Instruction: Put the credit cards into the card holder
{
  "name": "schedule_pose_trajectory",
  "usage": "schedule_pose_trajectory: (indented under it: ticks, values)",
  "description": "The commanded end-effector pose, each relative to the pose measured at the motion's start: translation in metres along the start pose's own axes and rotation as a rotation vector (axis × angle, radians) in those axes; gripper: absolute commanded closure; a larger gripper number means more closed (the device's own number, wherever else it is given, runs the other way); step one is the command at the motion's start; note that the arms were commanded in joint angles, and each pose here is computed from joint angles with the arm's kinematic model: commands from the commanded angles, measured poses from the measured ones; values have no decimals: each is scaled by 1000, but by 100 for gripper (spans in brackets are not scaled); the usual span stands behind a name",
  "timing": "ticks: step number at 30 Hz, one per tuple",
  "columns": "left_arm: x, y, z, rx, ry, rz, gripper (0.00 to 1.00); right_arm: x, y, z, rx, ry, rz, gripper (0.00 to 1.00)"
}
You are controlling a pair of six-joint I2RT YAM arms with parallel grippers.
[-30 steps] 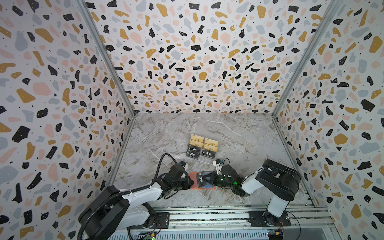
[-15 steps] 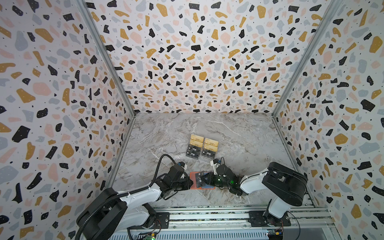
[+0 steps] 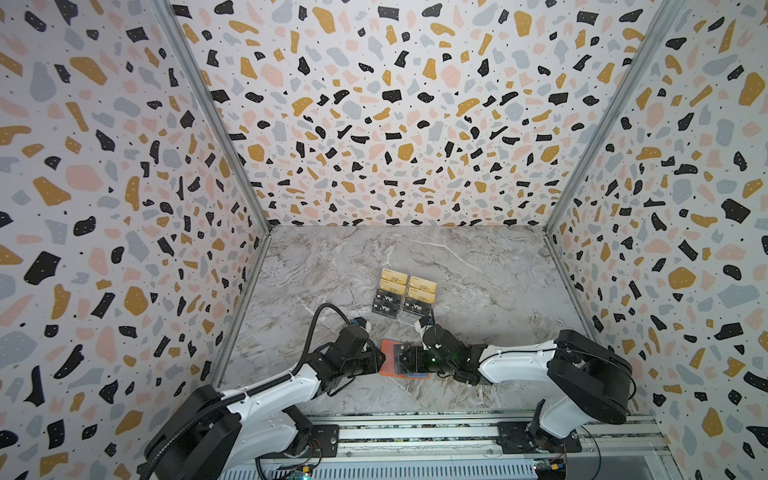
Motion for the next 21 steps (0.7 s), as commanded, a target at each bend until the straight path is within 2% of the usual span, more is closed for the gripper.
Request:
schedule_pose_trajectory:
  ticks: [1,4,8,12,21]
  values:
    - [-6,-10,-3,0,-17,40,66,7,1,-5,11,58,-13,51]
    - [-10,-10,-6,-33,-38,55,70,8,6,-4,-17,69,-8,51]
    - [-11,-10,-6,-43,-40,63,83,5,15,-1,-48,78,-25,51]
    - [-8,-10,-6,-27,-25,64,90,3,23,4,-70,102,-37,52]
    - [-1,0,-3,-32,-11,60,88,-1,29,15,-58,114,-78,52]
Point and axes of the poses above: each gripper's point midway between its finger pads, its own z axis out along the fingers, its own y axis along the line the jaws close on, x = y × z, the point moved 7 cm from there along -z, back along the fingers, and after that the axes turned 13 degrees about -z, right-handed, at the moved point
